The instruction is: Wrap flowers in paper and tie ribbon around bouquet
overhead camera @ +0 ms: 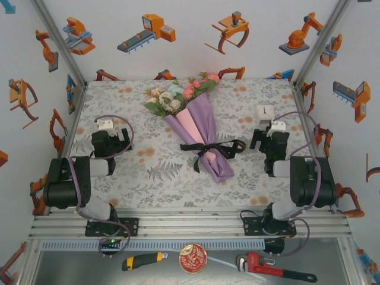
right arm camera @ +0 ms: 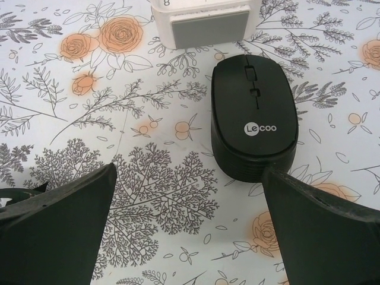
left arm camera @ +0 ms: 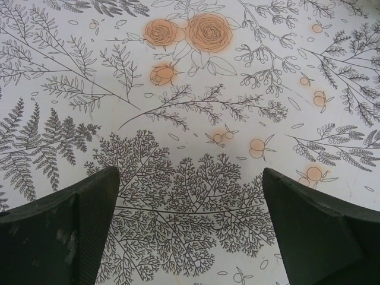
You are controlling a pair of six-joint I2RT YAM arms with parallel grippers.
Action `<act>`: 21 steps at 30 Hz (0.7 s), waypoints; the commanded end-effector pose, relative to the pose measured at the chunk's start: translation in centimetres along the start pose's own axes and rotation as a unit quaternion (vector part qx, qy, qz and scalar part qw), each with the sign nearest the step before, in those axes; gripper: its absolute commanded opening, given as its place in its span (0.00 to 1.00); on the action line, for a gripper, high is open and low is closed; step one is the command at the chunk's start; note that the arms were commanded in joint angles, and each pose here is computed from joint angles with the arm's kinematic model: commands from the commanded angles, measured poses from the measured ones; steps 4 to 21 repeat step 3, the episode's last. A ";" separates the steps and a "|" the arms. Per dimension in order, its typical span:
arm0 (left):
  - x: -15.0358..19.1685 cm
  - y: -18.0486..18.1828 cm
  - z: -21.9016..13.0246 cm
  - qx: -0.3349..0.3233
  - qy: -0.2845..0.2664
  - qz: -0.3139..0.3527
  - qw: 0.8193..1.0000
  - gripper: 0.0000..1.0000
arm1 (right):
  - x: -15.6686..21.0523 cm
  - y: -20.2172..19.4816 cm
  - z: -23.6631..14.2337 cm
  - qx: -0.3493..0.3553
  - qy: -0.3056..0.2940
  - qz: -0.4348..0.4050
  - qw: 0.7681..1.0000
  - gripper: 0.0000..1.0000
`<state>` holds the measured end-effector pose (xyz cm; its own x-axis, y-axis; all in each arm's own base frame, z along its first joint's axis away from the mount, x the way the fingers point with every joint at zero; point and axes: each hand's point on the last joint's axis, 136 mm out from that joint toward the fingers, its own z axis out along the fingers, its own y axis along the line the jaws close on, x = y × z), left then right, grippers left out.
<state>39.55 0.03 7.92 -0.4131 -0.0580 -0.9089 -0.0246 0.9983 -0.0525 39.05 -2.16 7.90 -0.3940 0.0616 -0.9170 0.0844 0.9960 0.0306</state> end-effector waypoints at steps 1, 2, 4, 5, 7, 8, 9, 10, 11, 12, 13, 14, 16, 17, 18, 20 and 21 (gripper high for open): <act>-0.9 -0.1 -0.1 0.000 -0.017 0.010 1.000 0.97 | -1.0 0.0 0.2 -0.003 -0.016 -0.007 1.000 0.99; -0.9 -0.1 -0.1 0.000 -0.017 0.010 1.000 0.97 | -1.0 0.0 0.1 -0.003 -0.017 -0.007 1.000 0.99; -0.9 -0.1 -0.1 0.000 -0.017 0.010 1.000 0.97 | -1.0 0.0 0.0 -0.002 -0.018 -0.007 1.000 0.99; -0.9 -0.1 -0.1 0.000 -0.017 0.010 1.000 0.97 | -1.0 0.0 0.0 -0.002 -0.018 -0.007 1.000 0.99; -0.9 -0.1 -0.1 0.000 -0.017 0.010 1.000 0.97 | -1.0 0.0 0.0 -0.002 -0.018 -0.007 1.000 0.99; -0.9 -0.1 -0.1 0.000 -0.017 0.010 1.000 0.97 | -1.0 0.0 0.0 -0.002 -0.018 -0.007 1.000 0.99; -0.9 -0.1 -0.1 0.000 -0.017 0.010 1.000 0.97 | -1.0 0.0 0.0 -0.002 -0.018 -0.007 1.000 0.99; -0.9 -0.1 -0.1 0.000 -0.017 0.010 1.000 0.97 | -1.0 0.0 0.0 -0.002 -0.018 -0.007 1.000 0.99; -0.9 -0.1 -0.1 0.000 -0.017 0.010 1.000 0.97 | -1.0 0.0 0.0 -0.002 -0.018 -0.007 1.000 0.99; -0.9 -0.1 -0.1 0.000 -0.017 0.010 1.000 0.97 | -1.0 0.0 0.0 -0.002 -0.018 -0.007 1.000 0.99; -0.9 -0.1 -0.1 0.000 -0.017 0.010 1.000 0.97 | -1.0 0.0 0.0 -0.002 -0.018 -0.007 1.000 0.99; -0.9 -0.1 -0.1 0.000 -0.017 0.010 1.000 0.97 | -1.0 0.0 0.0 -0.002 -0.018 -0.007 1.000 0.99; -0.9 -0.1 -0.1 0.000 -0.017 0.010 1.000 0.97 | -1.0 0.0 0.0 -0.002 -0.018 -0.007 1.000 0.99; -0.9 -0.1 -0.1 0.000 -0.017 0.010 1.000 0.97 | -1.0 0.0 0.0 -0.002 -0.018 -0.007 1.000 0.99; -0.9 -0.1 -0.1 0.000 -0.017 0.010 1.000 0.97 | -1.0 0.0 0.0 -0.002 -0.018 -0.007 1.000 0.99; -0.9 -0.1 -0.1 0.000 -0.017 0.010 1.000 0.97 | -1.0 0.0 0.0 -0.002 -0.018 -0.007 1.000 0.99; -0.9 -0.1 -0.1 0.000 -0.017 0.010 1.000 0.97 | -1.0 0.0 0.0 -0.002 -0.018 -0.007 1.000 0.99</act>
